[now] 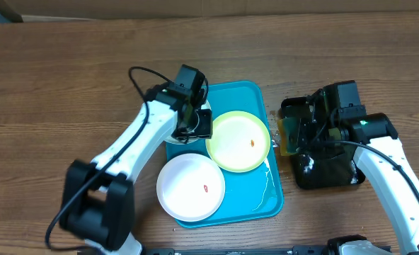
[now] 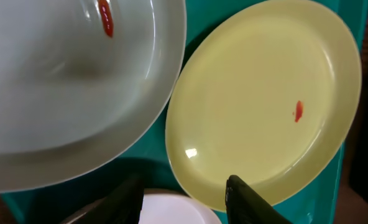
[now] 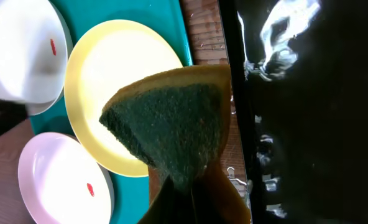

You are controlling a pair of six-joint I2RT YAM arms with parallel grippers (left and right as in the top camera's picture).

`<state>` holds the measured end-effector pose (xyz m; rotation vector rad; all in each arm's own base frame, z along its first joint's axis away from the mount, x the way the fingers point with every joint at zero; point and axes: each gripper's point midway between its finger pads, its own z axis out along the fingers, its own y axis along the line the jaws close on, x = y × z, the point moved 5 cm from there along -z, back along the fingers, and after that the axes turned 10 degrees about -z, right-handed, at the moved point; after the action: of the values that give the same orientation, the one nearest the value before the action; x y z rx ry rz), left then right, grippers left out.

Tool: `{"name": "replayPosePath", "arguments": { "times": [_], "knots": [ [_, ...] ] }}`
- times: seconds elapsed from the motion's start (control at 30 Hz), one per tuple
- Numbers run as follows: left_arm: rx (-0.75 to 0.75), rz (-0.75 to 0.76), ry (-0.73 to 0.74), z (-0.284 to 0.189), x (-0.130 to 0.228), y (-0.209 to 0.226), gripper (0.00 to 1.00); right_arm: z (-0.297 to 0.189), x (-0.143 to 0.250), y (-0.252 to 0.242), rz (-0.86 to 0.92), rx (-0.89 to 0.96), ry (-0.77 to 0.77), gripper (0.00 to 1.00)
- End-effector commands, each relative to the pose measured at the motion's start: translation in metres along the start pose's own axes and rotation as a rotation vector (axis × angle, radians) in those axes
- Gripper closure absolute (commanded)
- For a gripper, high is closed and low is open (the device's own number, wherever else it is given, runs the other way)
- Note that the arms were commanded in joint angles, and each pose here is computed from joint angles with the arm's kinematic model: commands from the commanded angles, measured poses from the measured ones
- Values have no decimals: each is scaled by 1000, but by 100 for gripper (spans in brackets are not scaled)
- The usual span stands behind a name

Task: Clean dirty plates on tray and stack at the side
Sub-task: 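Grip the rim of the yellow-green plate with the left gripper, then scrub the yellow-green plate with the sponge in the right gripper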

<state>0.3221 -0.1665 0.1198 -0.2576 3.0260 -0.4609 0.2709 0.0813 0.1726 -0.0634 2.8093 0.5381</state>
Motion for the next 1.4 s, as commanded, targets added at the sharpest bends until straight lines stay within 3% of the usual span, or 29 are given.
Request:
{"name": "replayPosePath", "arguments": {
  "times": [0.0,0.27,0.37,0.47,0.73,1.0,1.2,1.37],
  "knots": [
    [14,-58,80,25,3,1,54,-11,-7,7,-25,-19,-44,96],
    [-8,-93,200,66,11,11,65,-11,-8,12,-31,-59,-45,96],
    [-17,-101,210,72,11,13,77,-9,-10,22,-57,-94,-56,96],
    [-22,-102,211,74,11,14,96,-4,-12,39,-93,-119,-68,96],
    [-25,-101,210,74,11,14,96,51,-17,80,-78,-111,-42,96],
    [-24,-102,210,74,11,14,96,119,-11,84,49,-65,52,96],
    [-18,-103,199,74,9,13,96,155,5,50,207,111,137,96],
    [-8,-109,183,75,5,11,96,153,18,5,350,340,177,96]
  ]
}}
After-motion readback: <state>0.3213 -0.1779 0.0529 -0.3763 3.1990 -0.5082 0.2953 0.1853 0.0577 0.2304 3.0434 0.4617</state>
